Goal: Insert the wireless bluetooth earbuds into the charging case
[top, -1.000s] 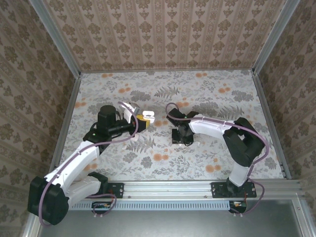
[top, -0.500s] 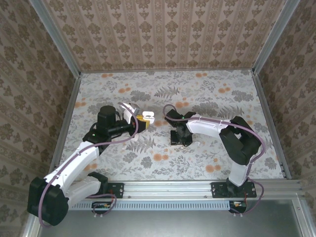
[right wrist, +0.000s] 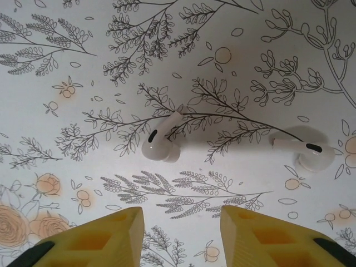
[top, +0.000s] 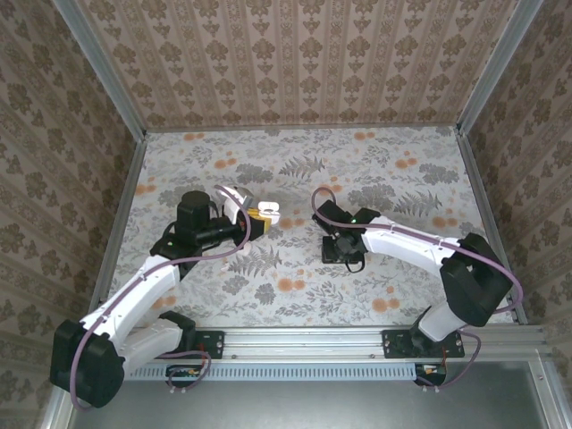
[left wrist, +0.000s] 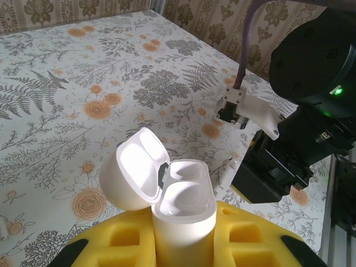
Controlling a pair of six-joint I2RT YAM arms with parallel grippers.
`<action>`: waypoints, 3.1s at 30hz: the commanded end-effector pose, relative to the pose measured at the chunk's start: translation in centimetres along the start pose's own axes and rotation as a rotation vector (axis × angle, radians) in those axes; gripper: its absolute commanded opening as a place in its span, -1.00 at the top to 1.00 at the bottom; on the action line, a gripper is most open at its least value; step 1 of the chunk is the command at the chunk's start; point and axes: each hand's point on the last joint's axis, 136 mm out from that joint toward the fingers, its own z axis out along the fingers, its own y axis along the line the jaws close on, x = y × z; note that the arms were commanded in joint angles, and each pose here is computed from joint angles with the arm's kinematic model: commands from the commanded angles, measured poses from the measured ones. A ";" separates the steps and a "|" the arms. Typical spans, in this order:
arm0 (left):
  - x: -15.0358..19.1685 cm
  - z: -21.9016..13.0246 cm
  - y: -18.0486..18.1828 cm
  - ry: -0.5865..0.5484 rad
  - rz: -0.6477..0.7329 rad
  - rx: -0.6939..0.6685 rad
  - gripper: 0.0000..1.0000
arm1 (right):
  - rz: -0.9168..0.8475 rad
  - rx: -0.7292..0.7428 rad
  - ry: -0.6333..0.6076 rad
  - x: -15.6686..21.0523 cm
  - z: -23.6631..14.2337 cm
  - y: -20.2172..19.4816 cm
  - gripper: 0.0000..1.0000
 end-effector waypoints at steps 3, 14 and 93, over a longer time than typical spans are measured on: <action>-0.2 -0.2 -0.3 -0.008 0.016 0.015 1.00 | -0.152 0.031 -0.046 -0.4 0.4 0.6 0.21; -0.2 -0.5 -0.4 -0.013 0.019 0.008 1.00 | -0.422 0.217 -0.078 -1.2 1.5 1.6 0.24; -0.8 2.5 -5.2 -0.146 0.341 0.273 1.00 | -0.186 -0.716 0.184 -0.5 -18.7 10.0 0.86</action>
